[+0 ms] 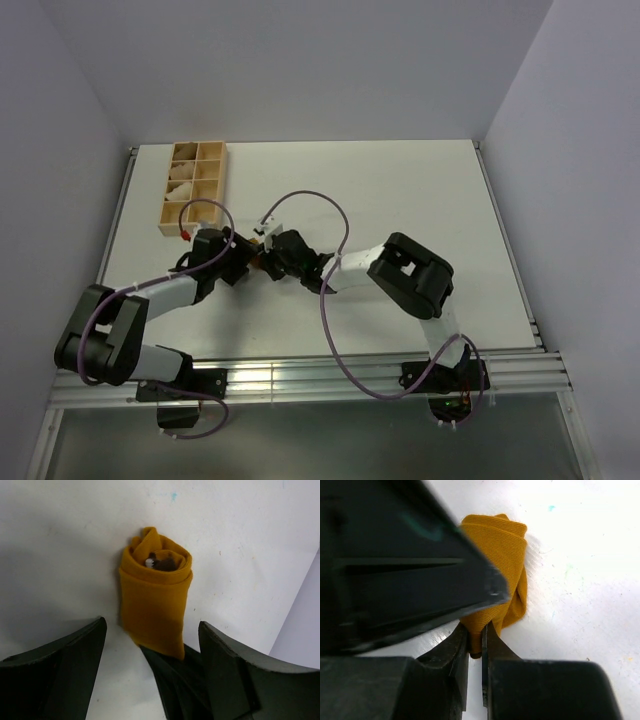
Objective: Roll the socks
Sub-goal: Roll the sock at the center of the board.
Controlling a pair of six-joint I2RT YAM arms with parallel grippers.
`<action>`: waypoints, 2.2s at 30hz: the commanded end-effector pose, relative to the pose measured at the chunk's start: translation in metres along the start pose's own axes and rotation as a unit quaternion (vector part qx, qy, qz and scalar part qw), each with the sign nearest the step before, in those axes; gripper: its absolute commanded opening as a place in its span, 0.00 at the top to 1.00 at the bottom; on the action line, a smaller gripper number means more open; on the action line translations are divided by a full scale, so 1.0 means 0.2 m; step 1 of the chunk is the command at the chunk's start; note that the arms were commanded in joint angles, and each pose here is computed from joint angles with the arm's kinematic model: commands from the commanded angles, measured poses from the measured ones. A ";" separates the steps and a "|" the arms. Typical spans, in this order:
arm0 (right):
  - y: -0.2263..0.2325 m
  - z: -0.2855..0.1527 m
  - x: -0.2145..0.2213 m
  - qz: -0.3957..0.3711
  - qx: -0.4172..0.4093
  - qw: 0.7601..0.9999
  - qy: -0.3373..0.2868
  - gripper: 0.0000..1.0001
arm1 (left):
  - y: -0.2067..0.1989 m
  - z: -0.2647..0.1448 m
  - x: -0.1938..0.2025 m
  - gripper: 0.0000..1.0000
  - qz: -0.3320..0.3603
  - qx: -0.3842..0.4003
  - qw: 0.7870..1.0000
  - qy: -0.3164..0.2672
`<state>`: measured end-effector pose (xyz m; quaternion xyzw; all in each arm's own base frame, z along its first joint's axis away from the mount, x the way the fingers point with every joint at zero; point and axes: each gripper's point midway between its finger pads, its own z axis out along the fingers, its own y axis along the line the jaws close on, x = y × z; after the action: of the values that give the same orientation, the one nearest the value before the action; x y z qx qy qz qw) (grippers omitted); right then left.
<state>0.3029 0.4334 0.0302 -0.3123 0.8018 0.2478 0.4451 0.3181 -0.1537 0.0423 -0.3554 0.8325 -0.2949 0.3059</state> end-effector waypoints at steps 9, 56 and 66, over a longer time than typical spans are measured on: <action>0.00 0.01 0.17 0.091 -0.047 0.991 0.084 1.00 | 0.14 -0.04 -0.08 0.23 -0.008 -0.022 0.999 -0.031; 0.06 -0.02 0.20 0.391 -0.199 0.888 0.139 1.00 | 0.17 0.13 0.01 0.29 0.013 -0.048 0.999 -0.009; 0.07 -0.01 0.21 0.409 -0.215 0.875 0.145 1.00 | 0.20 0.19 0.06 0.37 0.023 -0.067 0.997 0.005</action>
<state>0.3026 0.4358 0.0291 -0.0818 0.8187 0.5422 0.1705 0.3542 -0.1568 0.0347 -0.3556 0.8160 -0.3022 0.3412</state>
